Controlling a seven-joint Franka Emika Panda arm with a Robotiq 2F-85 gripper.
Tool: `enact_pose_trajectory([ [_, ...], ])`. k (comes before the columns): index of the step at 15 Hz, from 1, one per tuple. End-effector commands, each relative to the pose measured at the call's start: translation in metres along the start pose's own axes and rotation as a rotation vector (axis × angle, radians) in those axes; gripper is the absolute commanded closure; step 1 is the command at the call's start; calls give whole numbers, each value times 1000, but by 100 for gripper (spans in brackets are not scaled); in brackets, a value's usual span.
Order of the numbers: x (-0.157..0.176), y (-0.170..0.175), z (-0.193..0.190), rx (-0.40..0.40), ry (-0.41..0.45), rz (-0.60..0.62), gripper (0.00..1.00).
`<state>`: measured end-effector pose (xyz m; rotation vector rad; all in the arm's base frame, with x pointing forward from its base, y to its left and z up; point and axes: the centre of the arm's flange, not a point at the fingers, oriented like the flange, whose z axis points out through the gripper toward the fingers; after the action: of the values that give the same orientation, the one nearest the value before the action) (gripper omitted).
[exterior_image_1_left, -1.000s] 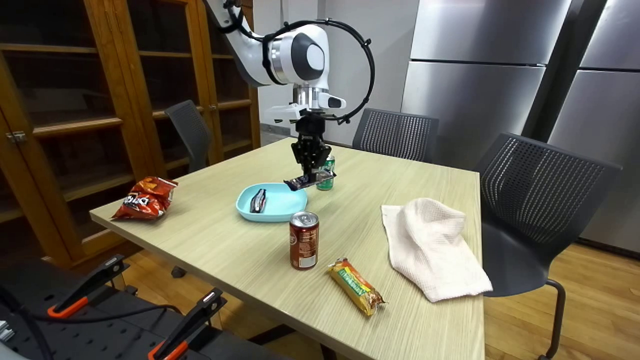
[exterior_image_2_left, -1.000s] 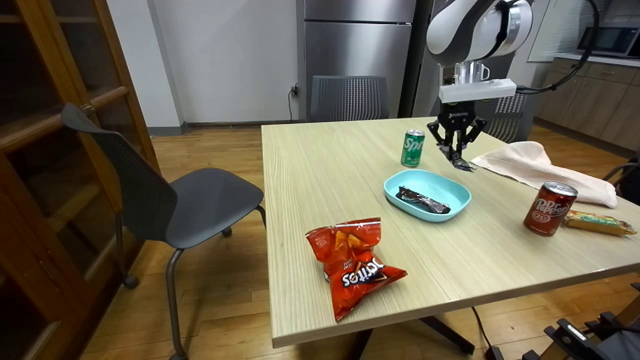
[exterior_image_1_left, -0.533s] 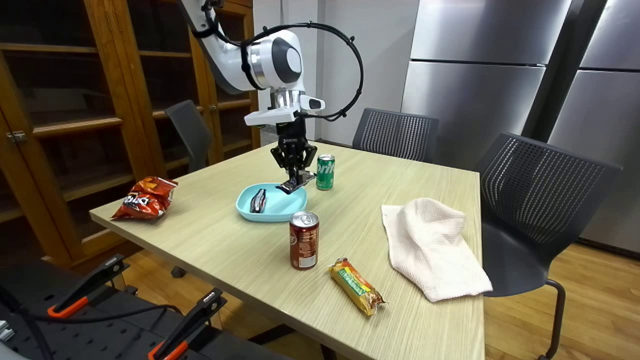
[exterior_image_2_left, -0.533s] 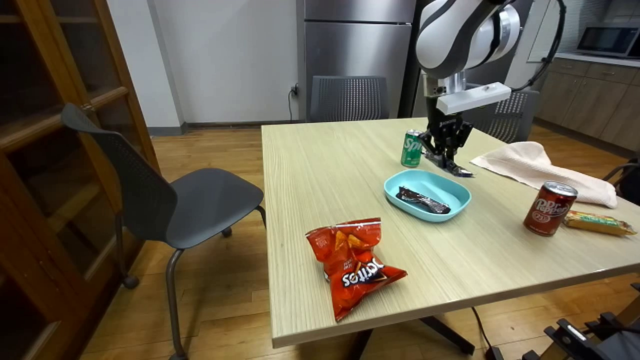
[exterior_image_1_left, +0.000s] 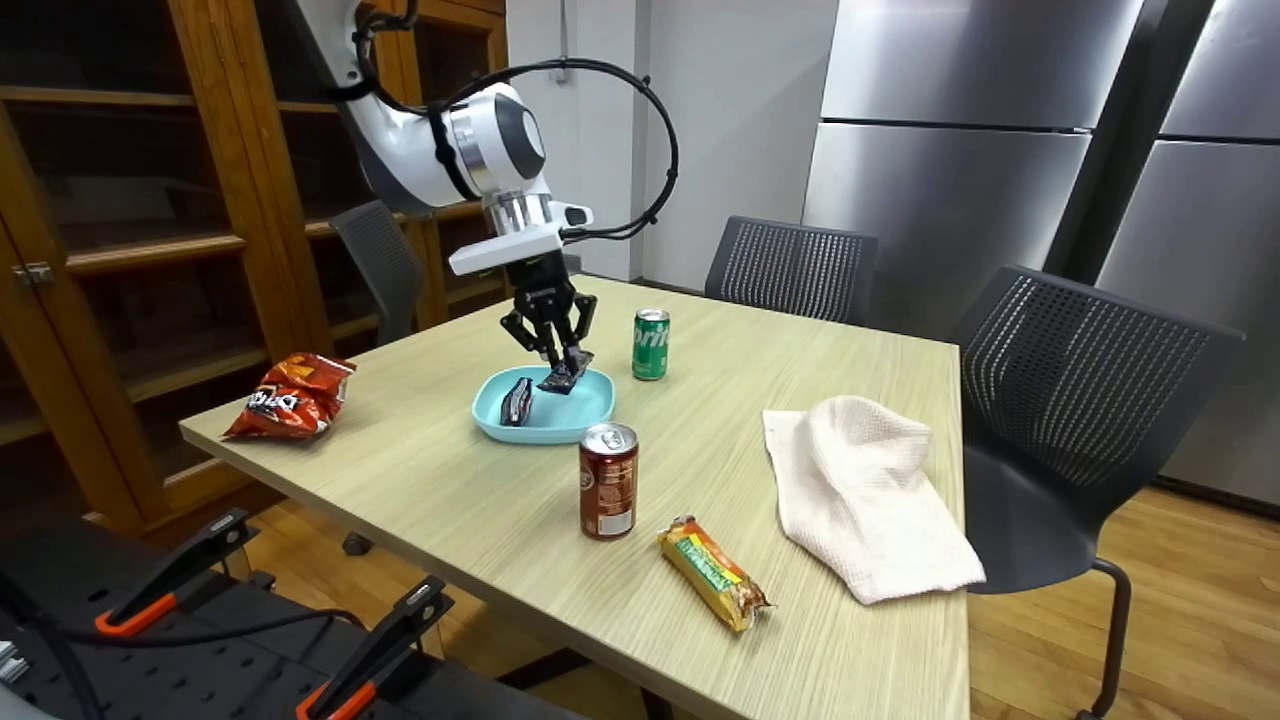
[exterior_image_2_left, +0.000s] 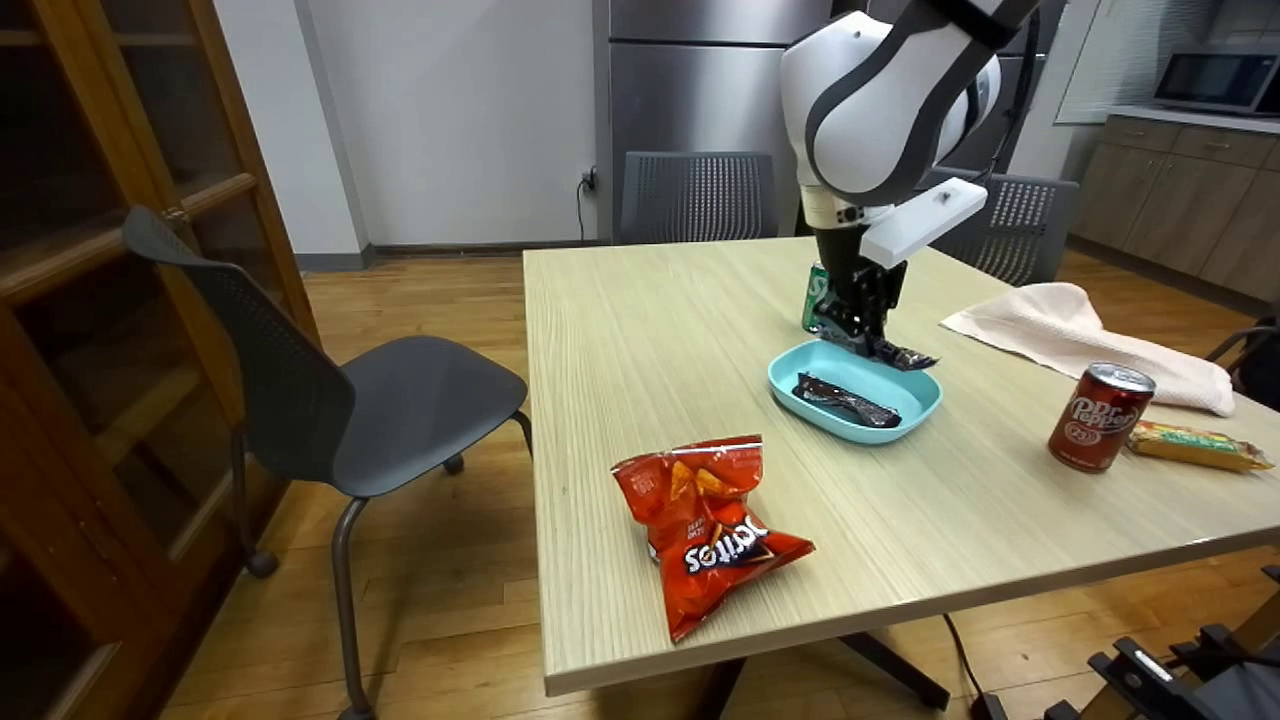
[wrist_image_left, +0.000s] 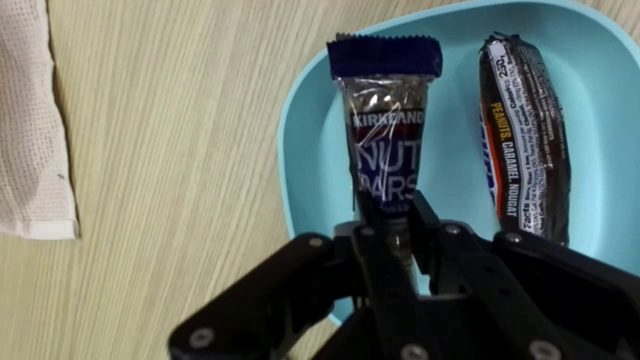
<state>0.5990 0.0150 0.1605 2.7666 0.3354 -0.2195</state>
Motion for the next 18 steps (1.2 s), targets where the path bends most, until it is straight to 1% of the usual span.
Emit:
enact_pose_trajectory([
  [1,-16,-14,-8,-23,38,-93,95],
  [5,-22,-25,2,-22,42,-132,95],
  [12,-22,-35,5,-16,48,-154,95],
  [13,-21,-35,5,-18,46,-153,90],
  [14,-20,-35,4,-16,44,-151,57],
  [15,-19,-34,3,-14,44,-146,57],
  [16,-19,-34,2,-12,43,-138,53],
  [18,-20,-29,-4,-5,50,-111,39],
])
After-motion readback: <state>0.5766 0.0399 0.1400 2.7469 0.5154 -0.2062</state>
